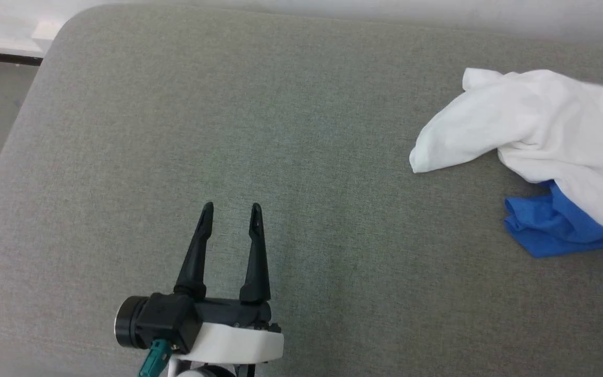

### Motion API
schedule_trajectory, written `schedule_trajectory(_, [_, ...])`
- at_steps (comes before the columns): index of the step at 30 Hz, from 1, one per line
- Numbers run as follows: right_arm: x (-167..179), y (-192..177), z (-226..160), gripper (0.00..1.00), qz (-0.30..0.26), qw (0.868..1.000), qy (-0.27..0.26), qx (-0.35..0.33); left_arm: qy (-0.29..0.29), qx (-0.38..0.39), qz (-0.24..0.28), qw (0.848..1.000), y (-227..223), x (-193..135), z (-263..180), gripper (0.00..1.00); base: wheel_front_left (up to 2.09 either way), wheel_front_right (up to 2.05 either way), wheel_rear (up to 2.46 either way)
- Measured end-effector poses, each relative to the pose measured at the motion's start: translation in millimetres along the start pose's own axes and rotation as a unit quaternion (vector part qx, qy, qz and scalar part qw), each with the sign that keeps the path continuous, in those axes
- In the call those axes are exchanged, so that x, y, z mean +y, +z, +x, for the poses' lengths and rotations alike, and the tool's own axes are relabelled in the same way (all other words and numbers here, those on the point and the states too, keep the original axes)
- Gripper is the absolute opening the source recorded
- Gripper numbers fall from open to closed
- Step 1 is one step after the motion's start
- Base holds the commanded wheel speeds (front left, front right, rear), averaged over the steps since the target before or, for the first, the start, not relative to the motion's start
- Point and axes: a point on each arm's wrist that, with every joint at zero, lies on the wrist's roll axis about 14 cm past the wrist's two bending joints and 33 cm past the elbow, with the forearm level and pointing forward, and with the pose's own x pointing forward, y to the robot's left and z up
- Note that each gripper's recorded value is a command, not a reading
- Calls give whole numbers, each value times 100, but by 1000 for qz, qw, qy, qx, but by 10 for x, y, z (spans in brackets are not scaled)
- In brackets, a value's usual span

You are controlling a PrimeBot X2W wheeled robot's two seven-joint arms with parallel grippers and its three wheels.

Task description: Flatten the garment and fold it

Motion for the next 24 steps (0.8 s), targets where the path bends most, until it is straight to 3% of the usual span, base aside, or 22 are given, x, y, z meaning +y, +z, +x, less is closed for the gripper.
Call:
schedule_trajectory(4, [-15,-1084,-364,0,31,987,-19,155,1,2,1,1000,-9,17,-2,100,0,0,0])
schedule_trajectory(5, [16,-1245,-446,42,38,983,-20,176,1,2,1,1000,-14,16,-3,100,0,0,0])
schedule_trajectory(6, [42,-1326,-487,100,41,982,-20,184,0,4,1,1000,-23,15,-4,100,0,0,0])
schedule_trajectory(10, [99,-1012,-397,100,39,993,-16,113,-5,5,4,1000,-32,-1,-5,100,0,0,0])
schedule_trajectory(13, [258,-374,-264,100,35,999,13,4,-7,2,3,1000,-15,-13,-6,100,0,0,0])
schedule_trajectory(16, [495,214,-233,100,30,995,54,-79,-8,-1,2,1000,2,-21,-4,100,0,0,0])
schedule_trajectory(19, [724,445,-167,100,21,991,91,-94,-9,2,1,1000,-18,-28,10,100,0,0,0])
schedule_trajectory(24, [1022,410,132,100,-19,990,135,-43,-9,12,-2,1000,-99,-51,52,100,0,0,0])
